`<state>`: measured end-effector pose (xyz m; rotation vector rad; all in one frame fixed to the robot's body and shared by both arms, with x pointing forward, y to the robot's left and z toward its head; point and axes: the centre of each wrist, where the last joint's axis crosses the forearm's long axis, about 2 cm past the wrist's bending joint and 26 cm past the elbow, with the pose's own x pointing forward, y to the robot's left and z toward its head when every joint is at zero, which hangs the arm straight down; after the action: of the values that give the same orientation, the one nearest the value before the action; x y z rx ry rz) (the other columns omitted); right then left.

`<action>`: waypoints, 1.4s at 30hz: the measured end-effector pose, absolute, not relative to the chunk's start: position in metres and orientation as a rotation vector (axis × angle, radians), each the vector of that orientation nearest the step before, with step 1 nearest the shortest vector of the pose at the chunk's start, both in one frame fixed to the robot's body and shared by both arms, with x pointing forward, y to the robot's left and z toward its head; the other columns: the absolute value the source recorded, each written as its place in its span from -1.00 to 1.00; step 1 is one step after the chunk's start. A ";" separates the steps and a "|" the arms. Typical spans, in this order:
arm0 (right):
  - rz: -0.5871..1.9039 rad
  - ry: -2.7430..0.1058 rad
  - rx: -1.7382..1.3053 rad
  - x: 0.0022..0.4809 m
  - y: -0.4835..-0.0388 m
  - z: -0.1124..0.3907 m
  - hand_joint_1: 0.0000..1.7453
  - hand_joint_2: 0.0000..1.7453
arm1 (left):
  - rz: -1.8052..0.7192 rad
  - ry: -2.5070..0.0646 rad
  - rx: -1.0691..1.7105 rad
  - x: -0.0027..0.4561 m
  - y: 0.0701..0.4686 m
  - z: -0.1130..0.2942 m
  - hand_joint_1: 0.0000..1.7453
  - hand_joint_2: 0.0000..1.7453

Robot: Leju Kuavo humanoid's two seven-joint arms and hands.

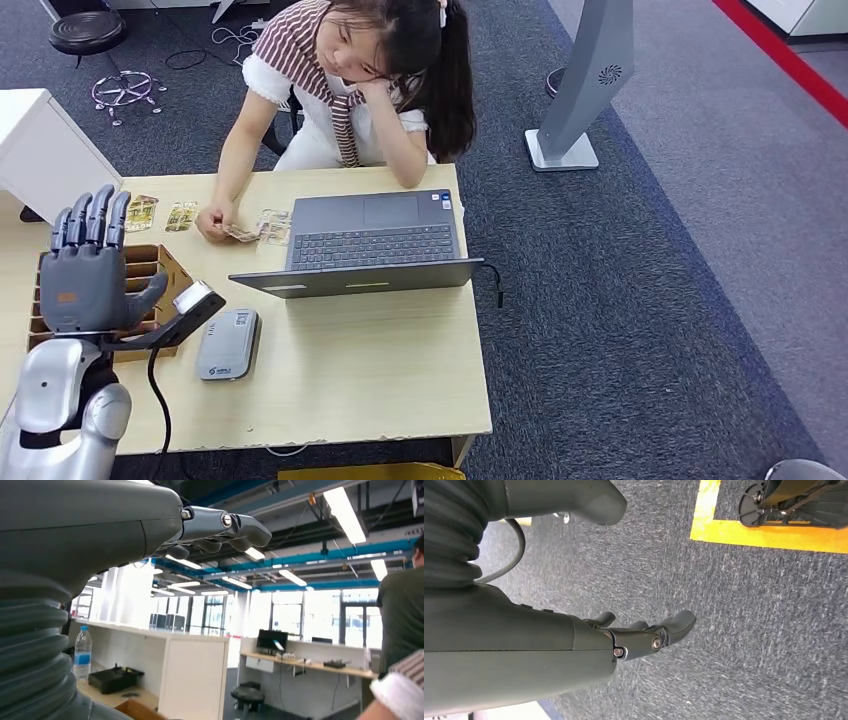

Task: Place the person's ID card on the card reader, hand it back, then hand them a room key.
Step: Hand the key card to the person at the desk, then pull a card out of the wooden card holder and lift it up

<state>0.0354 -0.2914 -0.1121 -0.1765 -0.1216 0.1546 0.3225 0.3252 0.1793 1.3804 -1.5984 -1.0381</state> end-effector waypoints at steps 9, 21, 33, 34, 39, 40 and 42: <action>0.118 -0.110 -0.176 0.032 -0.292 -0.112 -1.00 1.00 | -1.145 -1.351 1.238 0.290 0.347 0.148 -1.00 1.00; 0.113 -0.113 -0.172 0.032 -0.292 -0.112 -1.00 1.00 | -1.142 -1.223 1.242 0.284 0.378 0.147 -1.00 1.00; 0.116 -0.105 -0.173 0.032 -0.292 -0.112 -1.00 1.00 | -1.105 -1.143 1.252 0.284 0.393 0.145 -1.00 1.00; 0.115 -0.105 -0.173 0.032 -0.292 -0.112 -1.00 1.00 | -1.104 -1.137 1.250 0.283 0.394 0.144 -1.00 1.00; 0.115 -0.105 -0.166 0.032 -0.292 -0.112 -1.00 1.00 | -1.104 -1.111 1.240 0.282 0.398 0.138 -1.00 1.00; 0.115 -0.106 -0.165 0.032 -0.292 -0.112 -1.00 1.00 | -1.104 -1.106 1.238 0.282 0.398 0.137 -1.00 1.00; 0.115 -0.107 -0.163 0.032 -0.292 -0.113 -1.00 1.00 | -1.104 -1.098 1.234 0.282 0.399 0.135 -1.00 1.00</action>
<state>0.0322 -0.2922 -0.1125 -0.1629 -0.1070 0.1154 0.2819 0.3993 0.1354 1.2338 -1.0983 -1.1042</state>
